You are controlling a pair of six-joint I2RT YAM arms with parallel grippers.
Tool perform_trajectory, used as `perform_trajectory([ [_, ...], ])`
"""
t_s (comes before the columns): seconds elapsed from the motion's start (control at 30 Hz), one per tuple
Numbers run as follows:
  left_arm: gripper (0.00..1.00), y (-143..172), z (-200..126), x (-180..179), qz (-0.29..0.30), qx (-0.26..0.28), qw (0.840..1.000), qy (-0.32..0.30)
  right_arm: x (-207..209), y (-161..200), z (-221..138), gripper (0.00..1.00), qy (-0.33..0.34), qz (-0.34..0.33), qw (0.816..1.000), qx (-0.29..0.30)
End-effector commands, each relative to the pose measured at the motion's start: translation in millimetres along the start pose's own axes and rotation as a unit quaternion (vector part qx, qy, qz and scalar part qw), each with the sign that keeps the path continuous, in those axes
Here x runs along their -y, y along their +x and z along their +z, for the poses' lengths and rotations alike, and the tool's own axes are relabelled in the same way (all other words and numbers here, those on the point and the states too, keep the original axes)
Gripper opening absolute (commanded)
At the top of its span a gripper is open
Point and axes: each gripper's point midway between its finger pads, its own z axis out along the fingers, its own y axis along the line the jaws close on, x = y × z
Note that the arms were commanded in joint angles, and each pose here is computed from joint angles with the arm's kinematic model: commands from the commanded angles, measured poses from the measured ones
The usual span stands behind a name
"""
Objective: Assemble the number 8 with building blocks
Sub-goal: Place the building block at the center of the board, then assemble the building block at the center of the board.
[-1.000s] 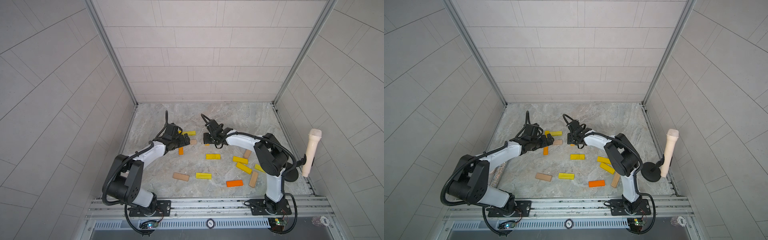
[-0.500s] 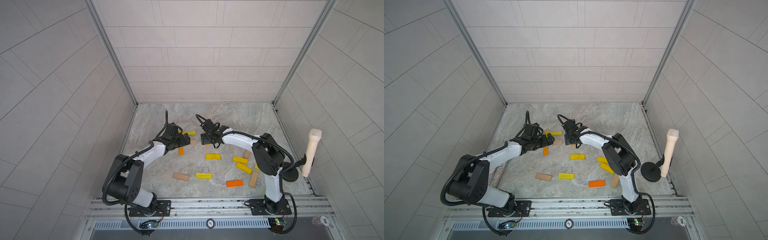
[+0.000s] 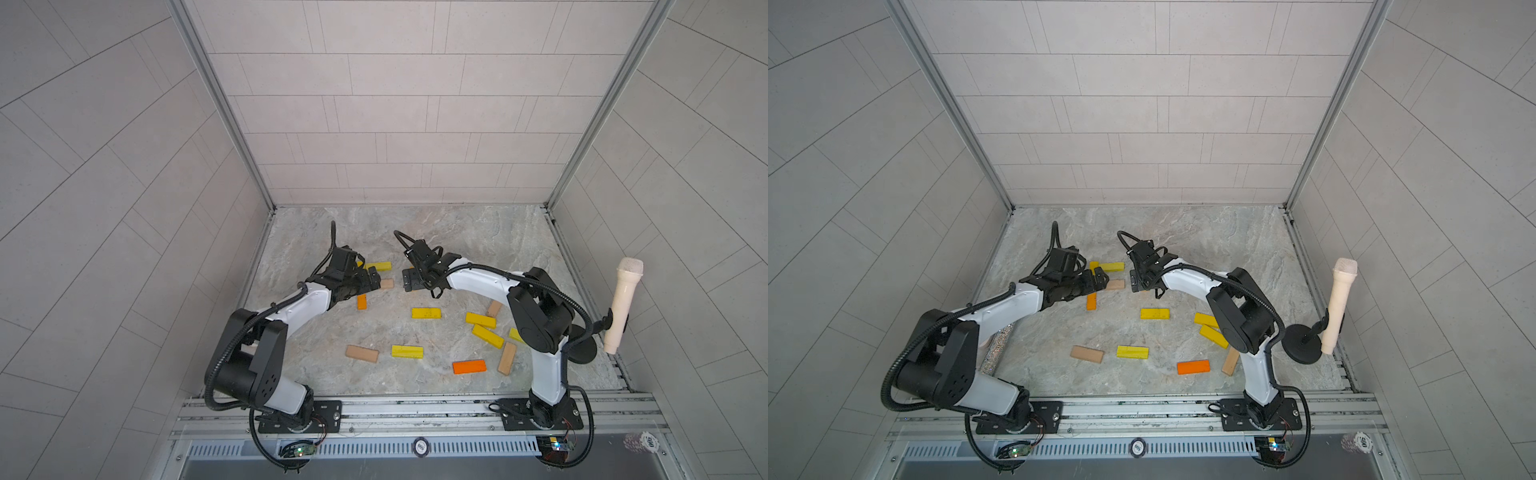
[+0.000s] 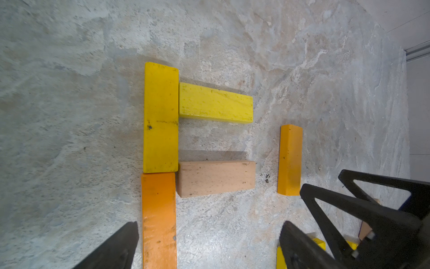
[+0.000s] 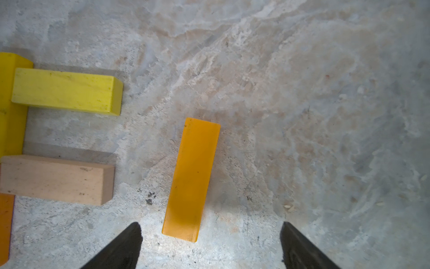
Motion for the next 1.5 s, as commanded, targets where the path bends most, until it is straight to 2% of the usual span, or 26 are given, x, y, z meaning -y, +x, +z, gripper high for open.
perform_trajectory([
  [0.0,1.0,-5,-4,-2,0.0,0.007,1.0,-0.006,-1,-6,-13,0.89,-0.006,0.012,1.0,0.016],
  [0.37,1.0,-6,0,-4,-0.006,0.005,1.0,-0.012,-2,-6,-6,0.86,-0.011,0.02,1.0,0.016],
  [0.63,1.0,-11,1,-3,-0.012,0.005,1.0,-0.016,-1,-4,2,0.77,-0.001,0.021,1.0,0.01],
  [0.8,1.0,-13,3,-3,-0.009,0.004,1.0,-0.018,-3,-3,5,0.66,-0.003,0.021,1.0,0.007],
  [1.0,1.0,-13,3,-3,-0.009,0.004,1.0,-0.019,-7,-6,9,0.65,-0.007,0.025,1.0,0.007],
  [1.47,1.0,-14,-5,-6,-0.005,0.011,1.0,-0.024,-13,-6,23,0.51,-0.009,0.038,0.999,-0.002],
])
